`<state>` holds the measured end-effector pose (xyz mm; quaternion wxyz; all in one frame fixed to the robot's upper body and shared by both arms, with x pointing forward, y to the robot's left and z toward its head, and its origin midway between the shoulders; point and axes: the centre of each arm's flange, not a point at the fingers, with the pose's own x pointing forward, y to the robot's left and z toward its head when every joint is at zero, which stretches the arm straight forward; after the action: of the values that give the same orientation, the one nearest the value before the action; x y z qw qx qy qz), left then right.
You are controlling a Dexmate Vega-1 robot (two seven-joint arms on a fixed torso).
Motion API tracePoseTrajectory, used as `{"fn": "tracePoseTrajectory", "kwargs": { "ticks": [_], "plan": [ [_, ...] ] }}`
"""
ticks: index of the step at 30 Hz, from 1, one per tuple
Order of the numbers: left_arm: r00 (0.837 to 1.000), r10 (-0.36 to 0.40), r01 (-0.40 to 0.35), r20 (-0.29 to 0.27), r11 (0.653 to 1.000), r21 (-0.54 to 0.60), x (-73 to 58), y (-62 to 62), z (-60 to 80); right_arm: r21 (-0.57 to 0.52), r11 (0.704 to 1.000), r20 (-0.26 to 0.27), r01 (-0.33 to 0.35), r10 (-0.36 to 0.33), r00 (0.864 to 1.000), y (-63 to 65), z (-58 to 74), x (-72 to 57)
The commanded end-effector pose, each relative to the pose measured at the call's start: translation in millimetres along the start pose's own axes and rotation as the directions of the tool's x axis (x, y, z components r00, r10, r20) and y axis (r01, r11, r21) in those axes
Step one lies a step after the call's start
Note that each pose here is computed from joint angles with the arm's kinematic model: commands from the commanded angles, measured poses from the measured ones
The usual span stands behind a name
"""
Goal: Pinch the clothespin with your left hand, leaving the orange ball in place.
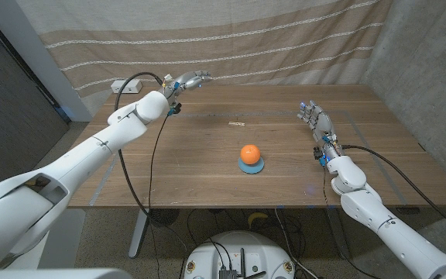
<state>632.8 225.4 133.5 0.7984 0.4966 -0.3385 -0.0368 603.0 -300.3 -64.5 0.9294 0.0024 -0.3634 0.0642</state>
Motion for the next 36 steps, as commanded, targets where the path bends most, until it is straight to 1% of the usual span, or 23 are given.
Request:
{"fn": "tracePoseTrajectory", "kwargs": {
  "ticks": [1, 6, 12, 22, 26, 36],
  "plan": [
    [1.000, -0.029, 0.028, 0.002, 0.979, 0.204, 11.2, 3.0, 22.5, 0.007, 1.000, 0.004, 0.010, -0.010, 1.000, -1.4, -2.8, -4.6],
    [1.000, -0.030, 0.028, 0.004, 0.963, 0.268, 15.2, 1.2, 30.7, 0.007, 1.000, 0.005, 0.017, -0.017, 1.000, -2.6, -3.1, -6.1],
    [0.999, -0.035, 0.037, -0.013, 0.932, 0.360, 18.8, -2.6, 41.0, 0.006, 1.000, 0.006, 0.023, -0.023, 1.000, -3.4, -3.5, -6.8],
    [0.997, -0.067, 0.077, -0.039, 0.895, 0.440, 26.8, -3.1, 52.4, 0.011, 0.999, 0.002, 0.033, -0.033, 0.999, -4.9, -5.6, -7.6],
    [0.996, -0.072, 0.088, -0.052, 0.870, 0.485, 28.7, -4.9, 58.1, 0.012, 0.999, -0.001, 0.035, -0.035, 0.999, -5.6, -5.7, -7.8],
    [0.995, -0.068, 0.101, -0.078, 0.793, 0.601, 33.0, -12.2, 72.2, 0.012, 0.999, -0.007, 0.040, -0.039, 0.999, -6.4, -6.7, -9.2]
  ]
}}
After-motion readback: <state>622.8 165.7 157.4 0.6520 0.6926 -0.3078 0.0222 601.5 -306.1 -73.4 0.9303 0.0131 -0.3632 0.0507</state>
